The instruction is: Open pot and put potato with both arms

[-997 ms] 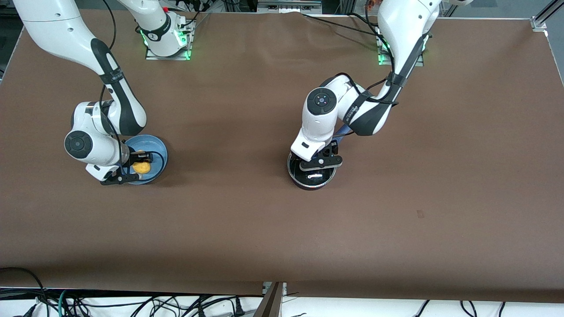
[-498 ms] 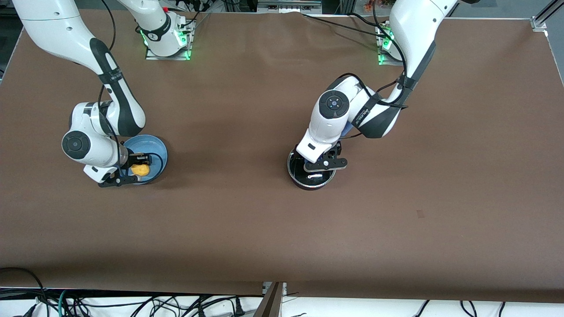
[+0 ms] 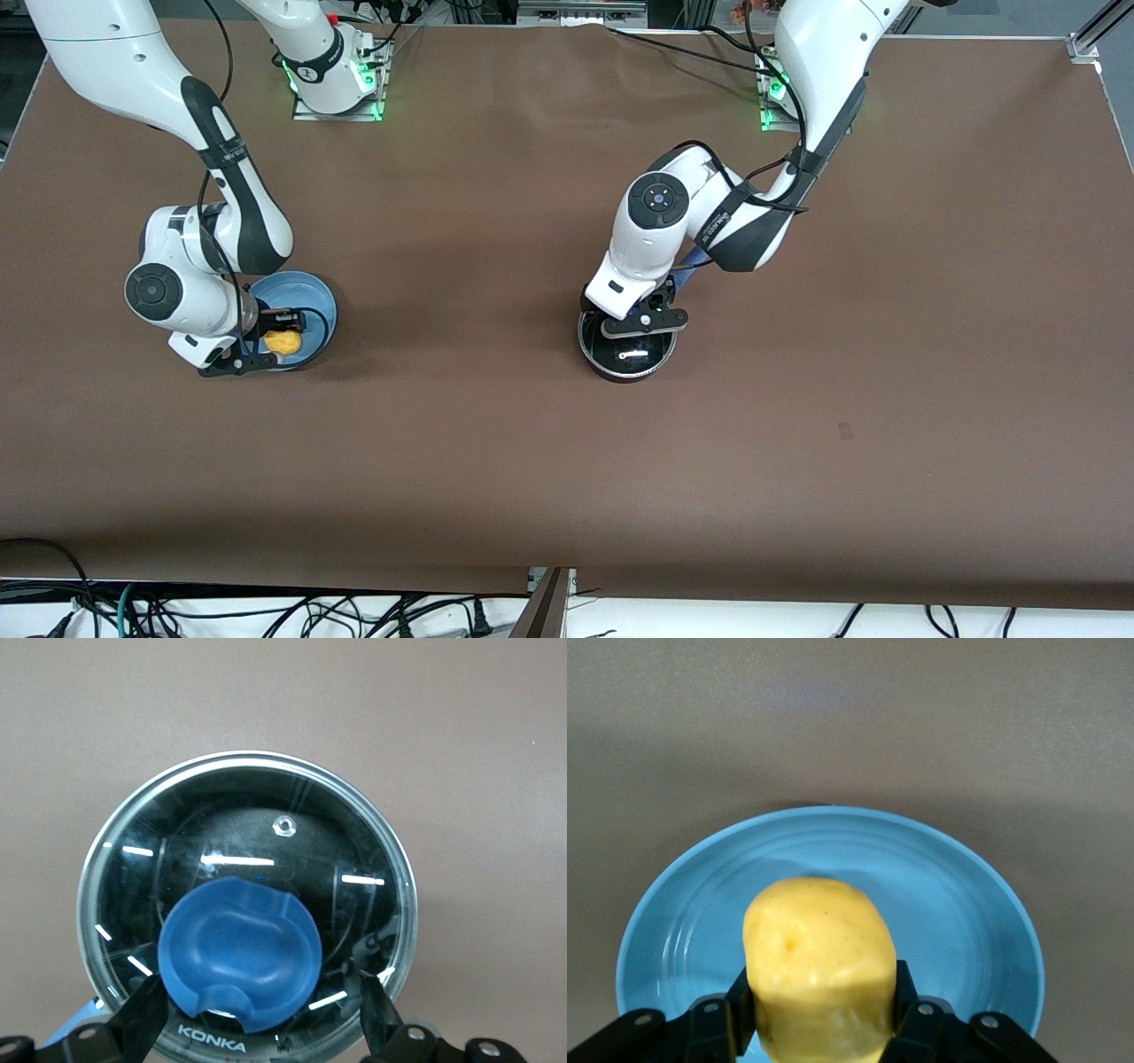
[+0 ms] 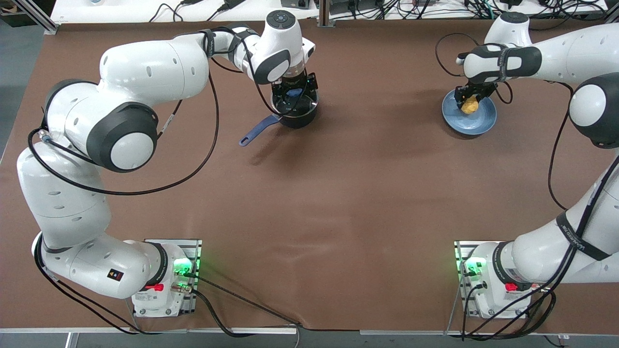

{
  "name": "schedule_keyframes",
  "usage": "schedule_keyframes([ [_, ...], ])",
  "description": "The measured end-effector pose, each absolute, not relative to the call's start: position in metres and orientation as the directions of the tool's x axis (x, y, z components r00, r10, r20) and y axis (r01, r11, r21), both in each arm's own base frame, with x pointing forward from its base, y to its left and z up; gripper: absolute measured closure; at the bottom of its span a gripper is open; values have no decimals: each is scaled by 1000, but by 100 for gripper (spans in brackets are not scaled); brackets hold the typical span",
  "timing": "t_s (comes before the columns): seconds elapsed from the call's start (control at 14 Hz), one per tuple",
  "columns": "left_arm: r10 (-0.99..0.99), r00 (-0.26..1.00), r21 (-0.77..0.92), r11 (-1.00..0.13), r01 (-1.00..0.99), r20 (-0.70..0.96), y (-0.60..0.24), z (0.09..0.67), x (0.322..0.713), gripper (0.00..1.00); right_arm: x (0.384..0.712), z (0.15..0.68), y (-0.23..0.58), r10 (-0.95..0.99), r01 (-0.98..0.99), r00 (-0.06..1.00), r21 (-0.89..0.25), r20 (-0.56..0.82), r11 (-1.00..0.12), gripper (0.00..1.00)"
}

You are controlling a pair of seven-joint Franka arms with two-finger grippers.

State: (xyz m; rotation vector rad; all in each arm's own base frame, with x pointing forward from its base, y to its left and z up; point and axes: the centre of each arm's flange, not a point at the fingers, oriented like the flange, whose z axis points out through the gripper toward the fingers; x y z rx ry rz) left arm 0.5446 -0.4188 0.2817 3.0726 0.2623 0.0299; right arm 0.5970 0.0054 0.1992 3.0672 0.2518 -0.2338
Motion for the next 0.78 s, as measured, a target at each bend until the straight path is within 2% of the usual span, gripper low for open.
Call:
schedule_keyframes([
  [0.78, 144, 989, 30, -989, 143, 43, -416, 279, 545, 5, 597, 199, 6, 158, 167, 975, 42, -155, -985, 39],
])
